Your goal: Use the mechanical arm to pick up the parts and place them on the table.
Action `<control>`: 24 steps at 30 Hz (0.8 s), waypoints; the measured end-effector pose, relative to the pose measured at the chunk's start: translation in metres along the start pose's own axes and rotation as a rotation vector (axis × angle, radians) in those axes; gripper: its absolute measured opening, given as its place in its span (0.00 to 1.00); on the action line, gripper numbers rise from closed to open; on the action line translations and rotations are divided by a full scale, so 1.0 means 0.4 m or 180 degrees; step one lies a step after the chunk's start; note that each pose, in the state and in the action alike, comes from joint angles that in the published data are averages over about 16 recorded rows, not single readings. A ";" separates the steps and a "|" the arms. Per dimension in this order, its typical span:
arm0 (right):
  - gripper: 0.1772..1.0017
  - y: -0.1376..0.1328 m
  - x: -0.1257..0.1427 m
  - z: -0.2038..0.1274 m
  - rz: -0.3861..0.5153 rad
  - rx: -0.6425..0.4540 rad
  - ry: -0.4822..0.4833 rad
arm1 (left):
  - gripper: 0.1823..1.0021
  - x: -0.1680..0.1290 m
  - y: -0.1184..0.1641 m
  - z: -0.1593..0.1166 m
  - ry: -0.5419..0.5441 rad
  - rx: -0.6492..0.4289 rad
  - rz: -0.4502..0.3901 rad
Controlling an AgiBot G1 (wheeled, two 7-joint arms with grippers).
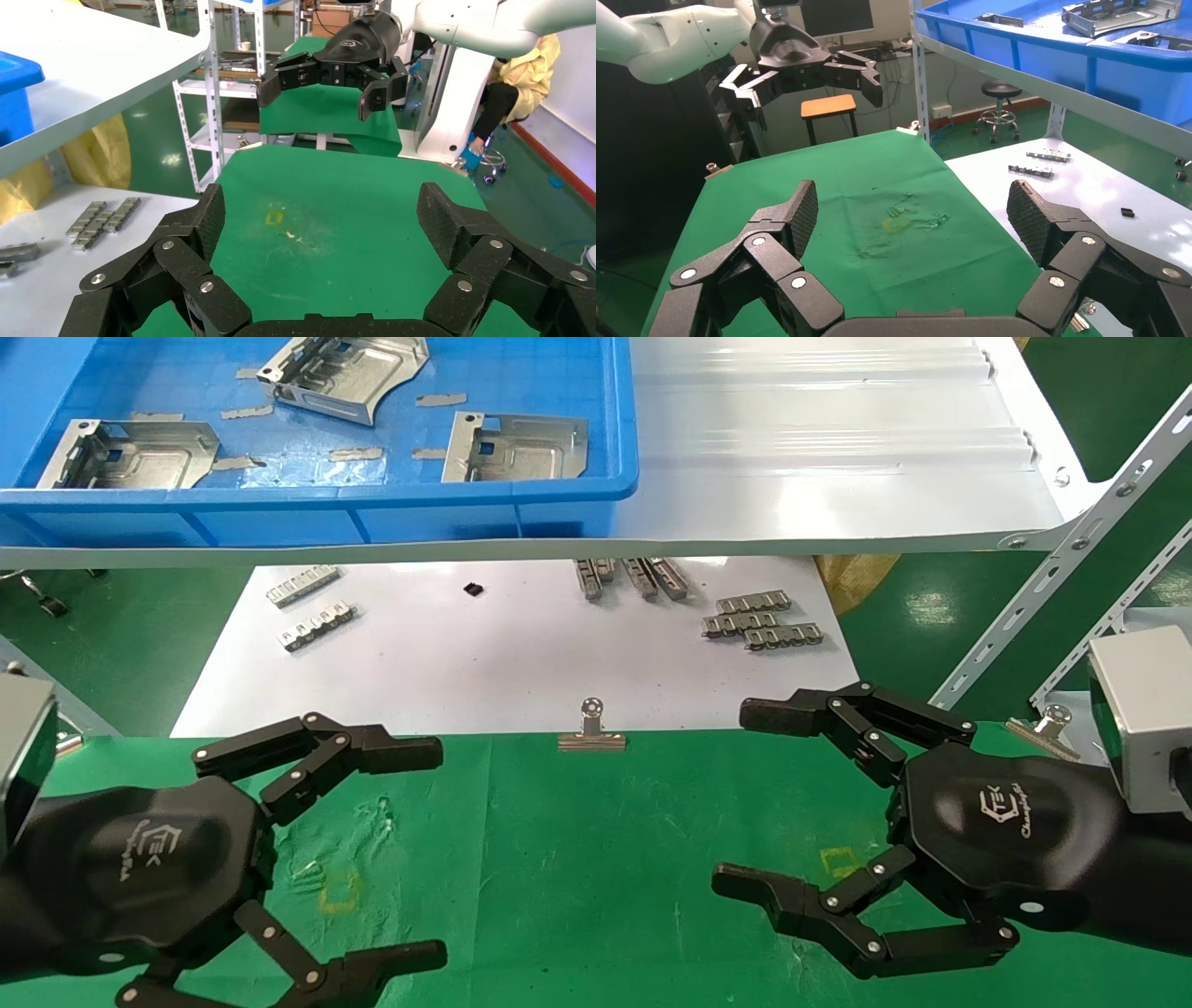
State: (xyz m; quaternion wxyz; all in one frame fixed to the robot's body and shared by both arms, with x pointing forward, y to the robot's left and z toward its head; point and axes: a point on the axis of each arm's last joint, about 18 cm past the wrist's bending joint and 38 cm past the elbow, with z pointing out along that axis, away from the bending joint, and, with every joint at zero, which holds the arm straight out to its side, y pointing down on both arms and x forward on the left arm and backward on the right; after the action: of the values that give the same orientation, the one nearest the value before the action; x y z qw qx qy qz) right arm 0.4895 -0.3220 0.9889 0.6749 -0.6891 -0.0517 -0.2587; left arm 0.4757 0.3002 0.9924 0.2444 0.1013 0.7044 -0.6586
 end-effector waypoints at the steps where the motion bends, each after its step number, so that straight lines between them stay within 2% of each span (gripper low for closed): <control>1: 0.99 0.000 0.000 0.000 0.0000 0.0000 0.0000 | 1.00 0.000 0.000 0.000 0.0000 0.0000 0.0000; 9: 0.98 0.000 0.000 0.000 0.0000 0.0000 0.0000 | 1.00 0.000 0.000 0.000 0.0000 0.0000 0.0000; 15: 0.94 0.000 0.000 0.000 0.0000 0.0000 0.0000 | 1.00 0.000 0.000 0.000 0.0000 0.0000 0.0000; 24: 0.78 0.000 0.000 0.000 0.0000 0.0000 0.0000 | 1.00 0.000 0.000 0.000 0.0000 0.0000 0.0000</control>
State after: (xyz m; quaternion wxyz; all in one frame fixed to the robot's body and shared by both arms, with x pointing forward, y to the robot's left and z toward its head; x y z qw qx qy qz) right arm 0.4895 -0.3220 0.9889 0.6749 -0.6891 -0.0517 -0.2587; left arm 0.4757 0.3002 0.9924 0.2444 0.1013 0.7044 -0.6586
